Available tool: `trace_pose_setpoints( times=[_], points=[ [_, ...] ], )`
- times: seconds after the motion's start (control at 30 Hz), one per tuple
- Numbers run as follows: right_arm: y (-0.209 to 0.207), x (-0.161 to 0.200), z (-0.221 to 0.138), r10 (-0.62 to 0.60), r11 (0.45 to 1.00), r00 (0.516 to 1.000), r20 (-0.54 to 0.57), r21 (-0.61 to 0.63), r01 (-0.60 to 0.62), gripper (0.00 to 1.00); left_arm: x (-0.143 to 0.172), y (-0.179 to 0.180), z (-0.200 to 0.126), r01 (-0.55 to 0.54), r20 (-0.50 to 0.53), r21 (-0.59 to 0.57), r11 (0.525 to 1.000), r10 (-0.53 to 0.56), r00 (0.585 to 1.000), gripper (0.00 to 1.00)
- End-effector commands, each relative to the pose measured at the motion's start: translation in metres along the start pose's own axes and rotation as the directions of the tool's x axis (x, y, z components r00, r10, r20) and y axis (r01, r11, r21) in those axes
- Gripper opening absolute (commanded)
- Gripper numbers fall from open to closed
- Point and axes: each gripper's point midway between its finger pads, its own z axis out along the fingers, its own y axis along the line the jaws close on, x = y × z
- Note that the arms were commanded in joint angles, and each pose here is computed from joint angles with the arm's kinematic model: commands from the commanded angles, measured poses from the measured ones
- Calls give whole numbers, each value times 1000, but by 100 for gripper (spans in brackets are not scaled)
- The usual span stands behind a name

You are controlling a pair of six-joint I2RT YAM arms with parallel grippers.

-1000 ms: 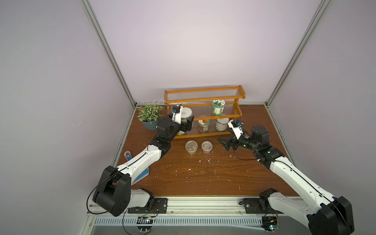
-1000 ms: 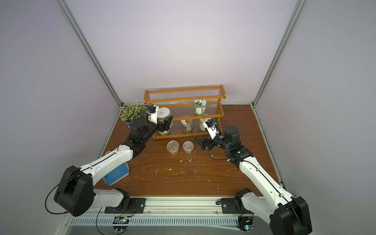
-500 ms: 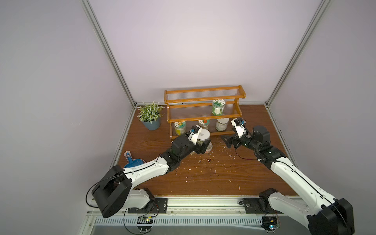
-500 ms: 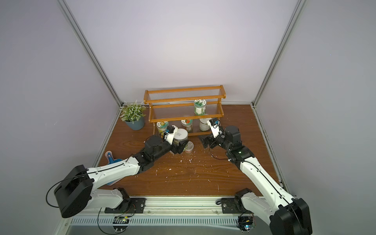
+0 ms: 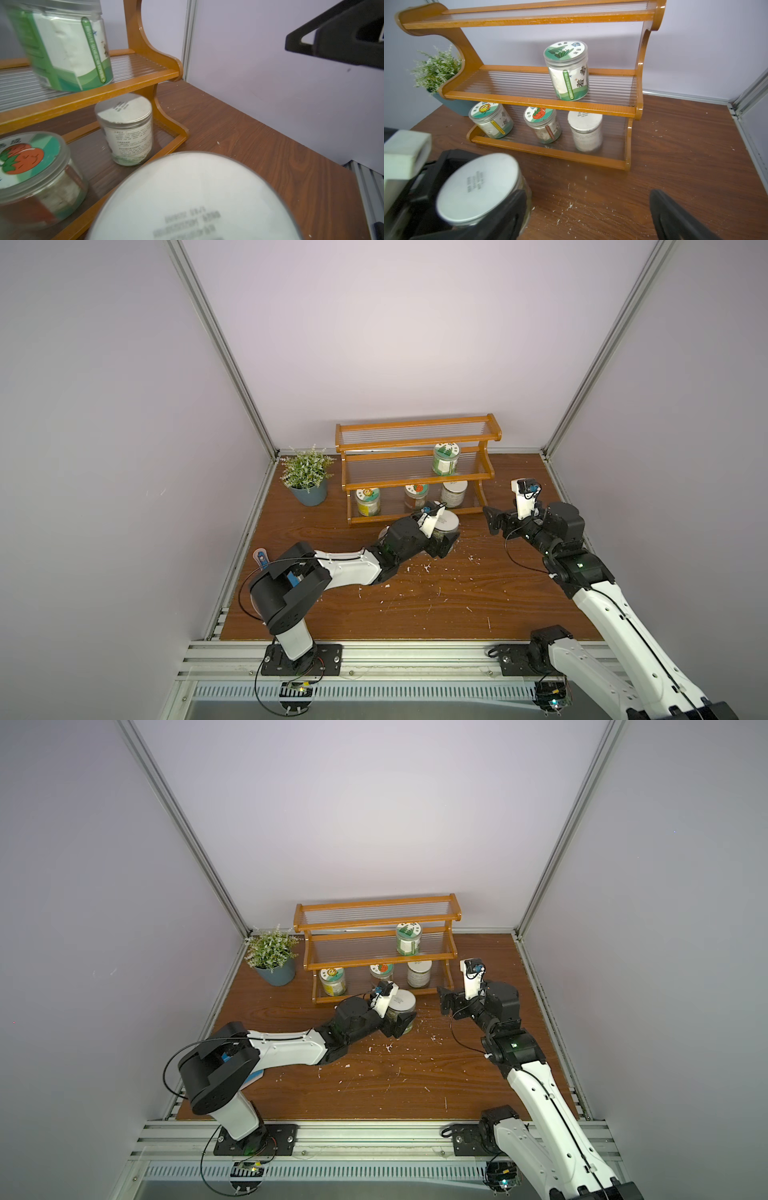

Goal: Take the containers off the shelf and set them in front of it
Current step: Place the container at the center of the board.

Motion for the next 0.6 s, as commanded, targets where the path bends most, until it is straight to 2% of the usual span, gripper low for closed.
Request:
trace_pose_setpoints(
  times=[0.0,0.33,0.57],
  points=[
    [17,-15,-13,20,996,1000,13,-93,-19,99,-14,-15,16,-4,67,75,997,-1,998,87],
    [23,12,-44,15,994,992,-128,-106,-29,99,15,-16,60,-17,16,155,988,15,1000,88],
    [24,8,-48,31,994,994,-107,-105,-42,99,34,-20,86,-12,-23,206,978,17,1000,88]
  ],
)
